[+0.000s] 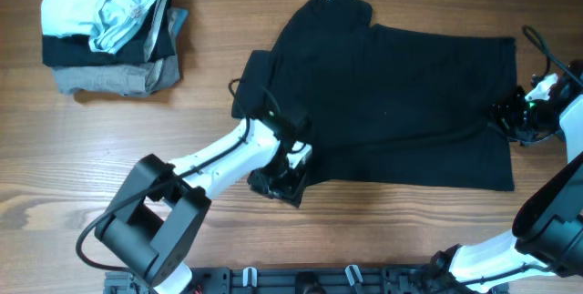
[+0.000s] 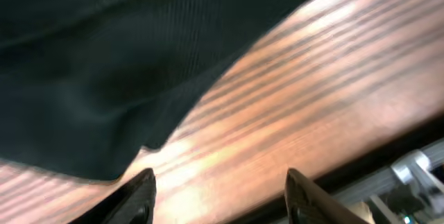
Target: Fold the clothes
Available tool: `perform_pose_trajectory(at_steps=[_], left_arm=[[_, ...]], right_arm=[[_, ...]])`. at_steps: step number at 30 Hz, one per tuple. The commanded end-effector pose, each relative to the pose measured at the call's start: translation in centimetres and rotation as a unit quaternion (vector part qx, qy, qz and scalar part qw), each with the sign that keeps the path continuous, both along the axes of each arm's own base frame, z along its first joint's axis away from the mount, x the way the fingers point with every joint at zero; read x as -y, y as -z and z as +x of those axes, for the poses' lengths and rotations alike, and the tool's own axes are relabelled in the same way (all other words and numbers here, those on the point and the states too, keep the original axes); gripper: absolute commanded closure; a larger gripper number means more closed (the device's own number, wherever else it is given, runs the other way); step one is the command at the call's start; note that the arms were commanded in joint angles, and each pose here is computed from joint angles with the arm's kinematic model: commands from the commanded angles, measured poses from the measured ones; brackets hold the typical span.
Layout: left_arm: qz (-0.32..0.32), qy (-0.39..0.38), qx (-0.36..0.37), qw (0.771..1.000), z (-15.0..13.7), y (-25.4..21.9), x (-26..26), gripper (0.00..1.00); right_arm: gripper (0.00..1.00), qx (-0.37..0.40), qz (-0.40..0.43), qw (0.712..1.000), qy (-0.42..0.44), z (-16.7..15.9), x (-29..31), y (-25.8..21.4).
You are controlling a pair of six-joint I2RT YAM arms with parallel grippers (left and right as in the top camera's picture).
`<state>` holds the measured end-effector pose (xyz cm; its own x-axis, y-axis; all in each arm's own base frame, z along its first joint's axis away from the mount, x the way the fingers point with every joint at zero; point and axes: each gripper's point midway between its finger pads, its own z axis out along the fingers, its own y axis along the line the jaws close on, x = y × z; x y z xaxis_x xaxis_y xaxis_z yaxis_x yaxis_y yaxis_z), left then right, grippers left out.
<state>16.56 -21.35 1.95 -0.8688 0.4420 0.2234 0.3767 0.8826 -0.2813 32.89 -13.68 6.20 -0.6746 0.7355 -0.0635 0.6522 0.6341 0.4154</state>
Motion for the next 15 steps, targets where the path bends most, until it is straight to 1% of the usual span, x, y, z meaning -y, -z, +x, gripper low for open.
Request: perform_pose_trajectory(at_steps=[1,4,7,10,15], left_arm=[[0.029,-0.031,0.021,0.999,0.2,1.7,-1.1,0.41],[0.028,-0.043,0.059,0.997,2.0,2.4,-1.2,0.40],[0.016,-0.045,0.082,0.996,3.1,2.5,-0.6,0.41],[0.014,-0.045,0.095,0.994,3.8,2.8,-0.4,0.50],[0.042,-0.051,0.106,0.992,4.2,3.3,-1.3,0.57]], right_arm=[[0.64,0.018,-0.002,1.000,-0.007,0.5,0.0,-1.0],[0.64,0.018,-0.002,1.000,-0.007,0.5,0.0,-1.0],[0.64,0.018,-0.002,1.000,-0.007,0.5,0.0,-1.0],[0.64,0.017,-0.002,1.000,-0.007,0.5,0.0,-1.0],[0.64,0.017,-0.001,1.000,-0.007,0.5,-0.1,-0.9]])
